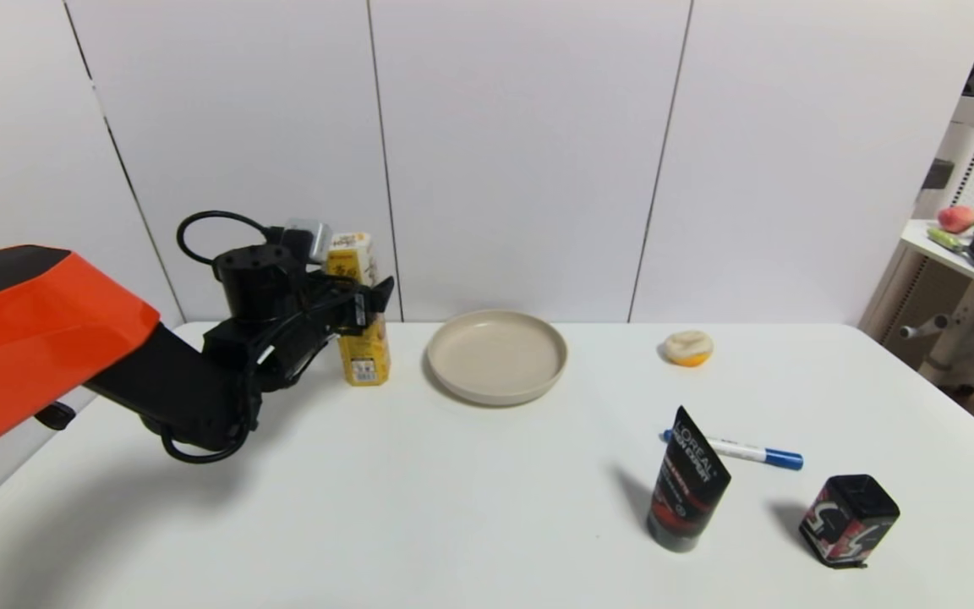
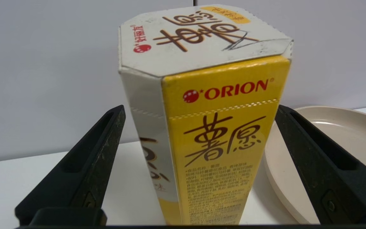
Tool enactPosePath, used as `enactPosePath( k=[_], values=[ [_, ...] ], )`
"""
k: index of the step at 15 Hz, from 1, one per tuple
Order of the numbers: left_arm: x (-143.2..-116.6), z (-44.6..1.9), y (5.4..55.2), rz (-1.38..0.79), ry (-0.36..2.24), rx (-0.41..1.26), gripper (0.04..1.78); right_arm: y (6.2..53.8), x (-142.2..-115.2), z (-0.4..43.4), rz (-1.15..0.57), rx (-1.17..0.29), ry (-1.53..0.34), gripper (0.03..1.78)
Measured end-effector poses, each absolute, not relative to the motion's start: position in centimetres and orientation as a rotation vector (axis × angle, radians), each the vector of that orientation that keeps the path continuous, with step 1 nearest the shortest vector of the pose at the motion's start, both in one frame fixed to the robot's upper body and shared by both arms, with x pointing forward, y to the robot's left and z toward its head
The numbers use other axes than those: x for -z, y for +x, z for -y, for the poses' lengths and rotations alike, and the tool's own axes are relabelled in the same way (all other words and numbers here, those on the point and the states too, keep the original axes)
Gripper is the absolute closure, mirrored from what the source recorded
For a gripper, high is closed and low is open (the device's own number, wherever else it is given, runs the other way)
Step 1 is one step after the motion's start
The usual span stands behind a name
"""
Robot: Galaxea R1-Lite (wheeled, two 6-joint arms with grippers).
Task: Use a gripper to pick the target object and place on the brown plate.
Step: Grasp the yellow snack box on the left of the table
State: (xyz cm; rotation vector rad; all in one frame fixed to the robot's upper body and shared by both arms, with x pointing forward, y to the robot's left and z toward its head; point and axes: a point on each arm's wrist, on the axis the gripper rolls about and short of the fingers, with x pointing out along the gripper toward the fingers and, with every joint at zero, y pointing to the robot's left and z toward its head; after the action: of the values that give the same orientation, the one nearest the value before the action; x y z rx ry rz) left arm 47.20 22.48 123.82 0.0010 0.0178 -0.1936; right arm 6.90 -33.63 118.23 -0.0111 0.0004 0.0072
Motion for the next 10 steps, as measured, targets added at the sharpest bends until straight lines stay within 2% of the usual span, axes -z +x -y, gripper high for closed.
enactPosePath(
  k=[9, 10],
  values=[
    [-123.0, -22.3, 48.4, -0.015, 0.000, 0.139, 0.13, 6.9, -118.2, 33.6, 0.000, -0.007, -0.011, 0.12],
    [-122.9, -22.3, 48.5, -0.017, 0.000, 0.138, 0.24, 6.9, -118.2, 33.6, 0.000, -0.007, -0.011, 0.12]
  ],
)
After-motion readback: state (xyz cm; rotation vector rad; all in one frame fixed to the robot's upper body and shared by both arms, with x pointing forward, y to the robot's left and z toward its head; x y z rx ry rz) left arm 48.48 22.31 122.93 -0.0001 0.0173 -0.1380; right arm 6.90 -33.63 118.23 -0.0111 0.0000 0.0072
